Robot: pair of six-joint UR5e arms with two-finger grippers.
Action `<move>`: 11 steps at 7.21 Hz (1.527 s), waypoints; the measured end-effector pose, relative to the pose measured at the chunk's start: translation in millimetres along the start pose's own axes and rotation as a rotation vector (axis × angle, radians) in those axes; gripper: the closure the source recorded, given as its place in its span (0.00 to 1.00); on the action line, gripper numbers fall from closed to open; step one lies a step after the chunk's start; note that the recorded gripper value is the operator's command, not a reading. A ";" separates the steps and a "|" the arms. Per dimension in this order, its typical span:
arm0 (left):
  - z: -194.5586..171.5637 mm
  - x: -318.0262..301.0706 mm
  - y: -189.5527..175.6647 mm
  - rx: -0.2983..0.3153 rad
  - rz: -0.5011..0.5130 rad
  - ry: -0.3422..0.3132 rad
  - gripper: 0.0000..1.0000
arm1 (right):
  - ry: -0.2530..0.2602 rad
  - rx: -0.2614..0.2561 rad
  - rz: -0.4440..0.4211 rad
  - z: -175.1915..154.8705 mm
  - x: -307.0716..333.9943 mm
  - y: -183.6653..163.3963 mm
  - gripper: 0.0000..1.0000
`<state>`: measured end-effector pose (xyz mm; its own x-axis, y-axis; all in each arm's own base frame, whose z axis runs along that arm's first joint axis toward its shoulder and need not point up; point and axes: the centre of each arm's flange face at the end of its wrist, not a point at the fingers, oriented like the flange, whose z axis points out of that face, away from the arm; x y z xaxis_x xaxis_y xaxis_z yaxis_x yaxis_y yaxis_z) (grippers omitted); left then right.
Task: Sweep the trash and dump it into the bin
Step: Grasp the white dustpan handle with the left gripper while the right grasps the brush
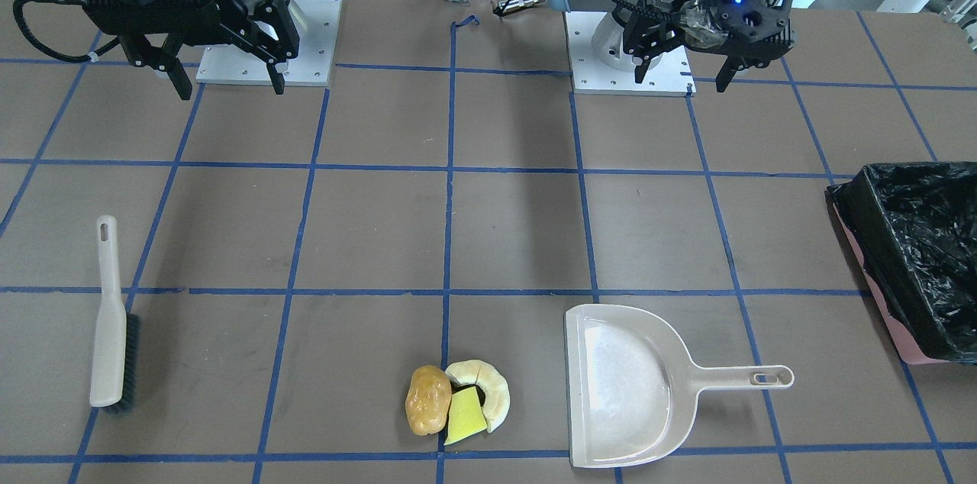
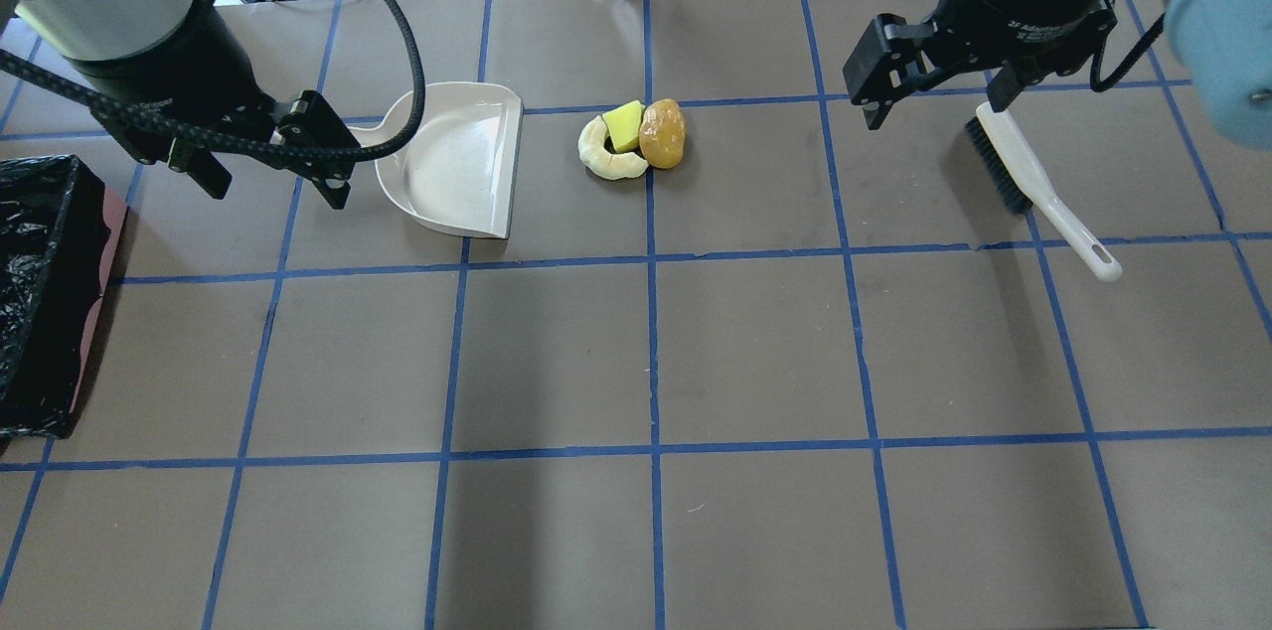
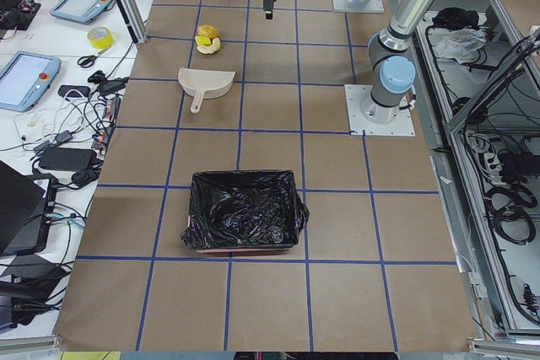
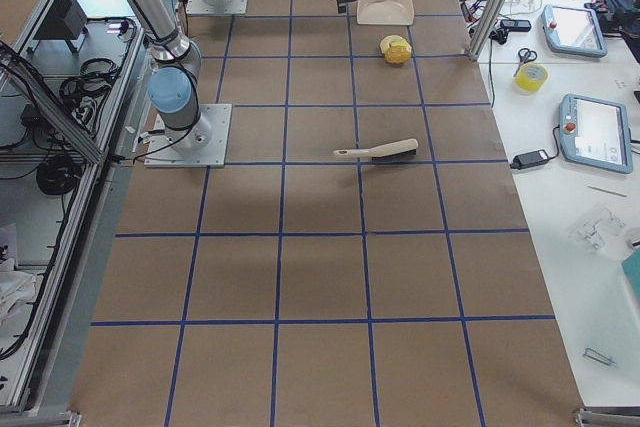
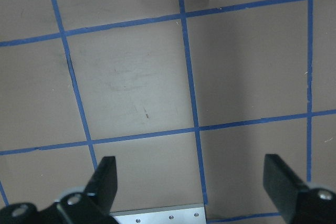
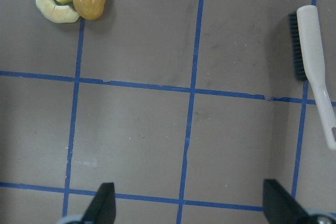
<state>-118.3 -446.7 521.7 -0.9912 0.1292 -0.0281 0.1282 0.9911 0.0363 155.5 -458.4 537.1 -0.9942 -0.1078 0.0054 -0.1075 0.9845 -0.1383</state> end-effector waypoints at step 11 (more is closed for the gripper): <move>40.9 -13.5 -26.3 0.063 0.144 0.076 0.00 | -0.035 -0.250 -0.227 206.2 225.9 29.5 0.02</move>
<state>-106.9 -473.1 480.3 -0.9617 0.2698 0.0486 0.2687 0.9628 -0.0287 -70.4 -482.2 330.1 -0.9441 -0.3285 -0.0262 -0.3294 0.9378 0.1094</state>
